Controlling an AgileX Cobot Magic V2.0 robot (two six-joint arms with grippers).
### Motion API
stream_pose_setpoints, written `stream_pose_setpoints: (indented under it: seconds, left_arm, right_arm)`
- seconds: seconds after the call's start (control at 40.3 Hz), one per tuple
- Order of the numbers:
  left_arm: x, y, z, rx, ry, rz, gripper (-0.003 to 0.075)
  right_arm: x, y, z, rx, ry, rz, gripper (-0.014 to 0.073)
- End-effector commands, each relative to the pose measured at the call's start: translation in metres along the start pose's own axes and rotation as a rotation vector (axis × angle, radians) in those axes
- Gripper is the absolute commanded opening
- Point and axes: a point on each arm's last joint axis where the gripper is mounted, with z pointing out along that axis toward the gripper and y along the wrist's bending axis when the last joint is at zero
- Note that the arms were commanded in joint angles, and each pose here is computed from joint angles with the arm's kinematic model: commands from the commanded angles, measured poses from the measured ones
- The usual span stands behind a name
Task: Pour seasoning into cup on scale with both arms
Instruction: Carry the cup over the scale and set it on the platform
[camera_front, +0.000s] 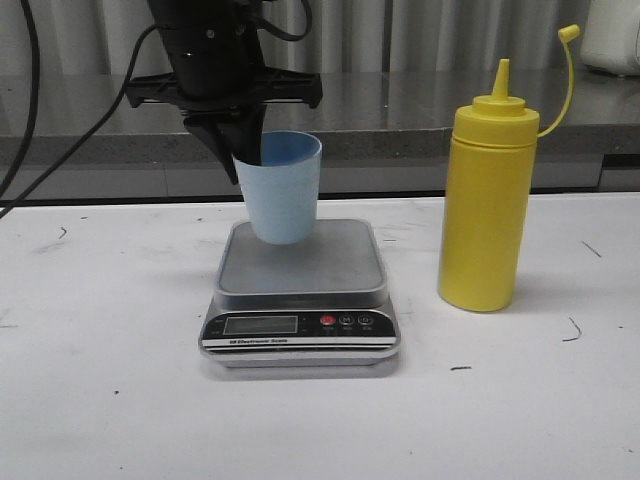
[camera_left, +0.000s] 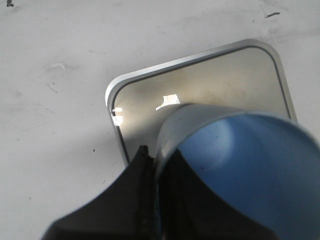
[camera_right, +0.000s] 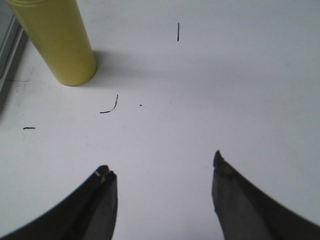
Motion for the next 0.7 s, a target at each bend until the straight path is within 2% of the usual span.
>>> stream_pose_setpoints:
  seconds: [0.0, 0.174, 0.248, 0.521, 0.596, 0.67]
  left_arm:
    - [-0.0105, -0.0066, -0.0305, 0.045, -0.107, -0.018, -0.0020]
    - [-0.0103, -0.0066, -0.0305, 0.045, -0.105, -0.018, -0.0017]
    - [-0.0095, -0.0068, -0.0305, 0.047, -0.096, -0.014, 0.0015]
    - [-0.0087, -0.0079, -0.0304, 0.059, -0.087, -0.011, 0.0342]
    - [-0.0093, -0.0080, -0.0305, 0.060, -0.094, -0.011, 0.0401]
    - [-0.0103, -0.0082, -0.0306, 0.063, -0.105, -0.011, 0.0425]
  right_arm:
    - [-0.0138, -0.0014, -0.0048, 0.013, -0.085, -0.014, 0.0440]
    - [-0.0138, -0.0014, -0.0048, 0.013, -0.085, -0.014, 0.0440]
    - [-0.0138, -0.0014, -0.0048, 0.013, -0.085, -0.014, 0.0440]
    - [-0.0138, -0.0014, -0.0048, 0.013, -0.085, -0.014, 0.0440]
    - [-0.0138, -0.0014, -0.0048, 0.013, -0.085, -0.014, 0.0440]
    - [-0.0138, -0.0014, -0.0048, 0.013, -0.085, -0.014, 0.0440]
